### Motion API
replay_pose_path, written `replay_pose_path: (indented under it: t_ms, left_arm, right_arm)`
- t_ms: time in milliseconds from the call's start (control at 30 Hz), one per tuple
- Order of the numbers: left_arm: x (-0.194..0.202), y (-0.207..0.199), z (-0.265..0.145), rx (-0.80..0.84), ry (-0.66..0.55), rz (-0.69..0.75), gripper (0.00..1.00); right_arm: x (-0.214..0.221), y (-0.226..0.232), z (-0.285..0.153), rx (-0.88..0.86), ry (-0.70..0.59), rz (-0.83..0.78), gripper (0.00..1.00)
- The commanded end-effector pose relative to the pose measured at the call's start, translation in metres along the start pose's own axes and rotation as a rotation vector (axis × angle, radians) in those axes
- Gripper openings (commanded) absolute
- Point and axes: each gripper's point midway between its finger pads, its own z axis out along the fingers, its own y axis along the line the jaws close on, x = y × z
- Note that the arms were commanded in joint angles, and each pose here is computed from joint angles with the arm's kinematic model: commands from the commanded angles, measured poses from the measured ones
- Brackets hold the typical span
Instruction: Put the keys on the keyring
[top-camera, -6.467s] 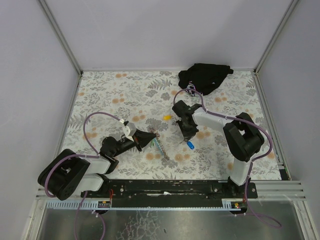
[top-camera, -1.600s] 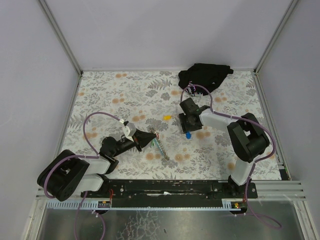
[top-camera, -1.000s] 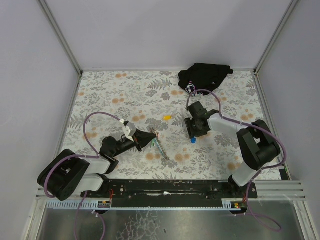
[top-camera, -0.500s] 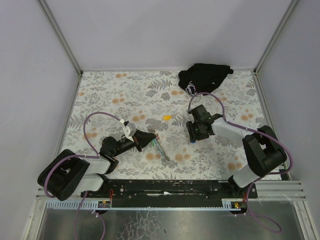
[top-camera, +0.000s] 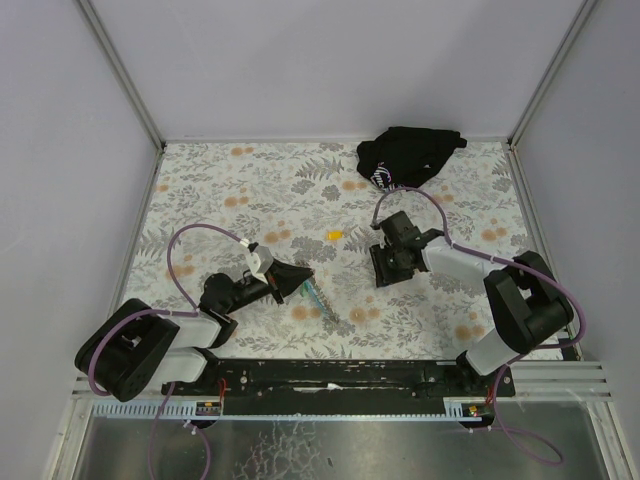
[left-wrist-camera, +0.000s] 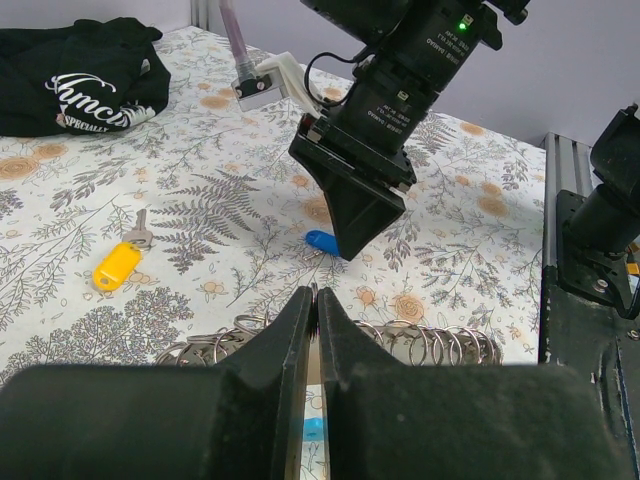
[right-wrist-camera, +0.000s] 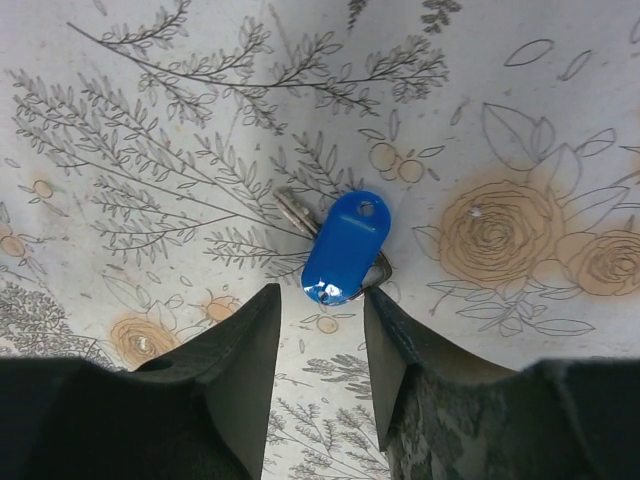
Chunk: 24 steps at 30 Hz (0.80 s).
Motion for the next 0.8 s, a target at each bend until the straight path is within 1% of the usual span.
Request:
replay_pose_path:
  t_ms: [0, 200, 367, 467, 633, 700, 767]
  left_arm:
    - [-0.023, -0.002, 0.004, 0.020, -0.076, 0.047, 0.04]
    - [-0.023, -0.002, 0.004, 0.020, -0.075, 0.047, 0.04]
    - [-0.023, -0.002, 0.005, 0.020, -0.075, 0.047, 0.04]
    - [-0.022, -0.002, 0.004, 0.019, -0.074, 0.046, 0.04]
    - [-0.022, -0.002, 0.004, 0.019, -0.073, 0.047, 0.04]
    - [-0.022, -0.002, 0.005, 0.021, -0.073, 0.046, 0.04]
    - [-0.022, -0.002, 0.005, 0.023, -0.073, 0.046, 0.04]
  right_arm:
    - [-0.010, 0.022, -0.006, -0.049, -0.035, -0.017, 0.45]
    - [-0.012, 0.044, -0.006, -0.072, -0.038, -0.039, 0.43]
    - [-0.014, 0.058, -0.011, -0.119, -0.060, -0.091, 0.42]
    - [-0.015, 0.056, -0.015, -0.130, -0.106, -0.139, 0.40]
    - [-0.015, 0.043, -0.022, -0.098, -0.220, -0.196, 0.33]
    - [-0.015, 0.041, -0.022, -0.104, -0.268, -0.212, 0.33]
    - [-0.014, 0.042, -0.022, -0.119, -0.289, -0.220, 0.32]
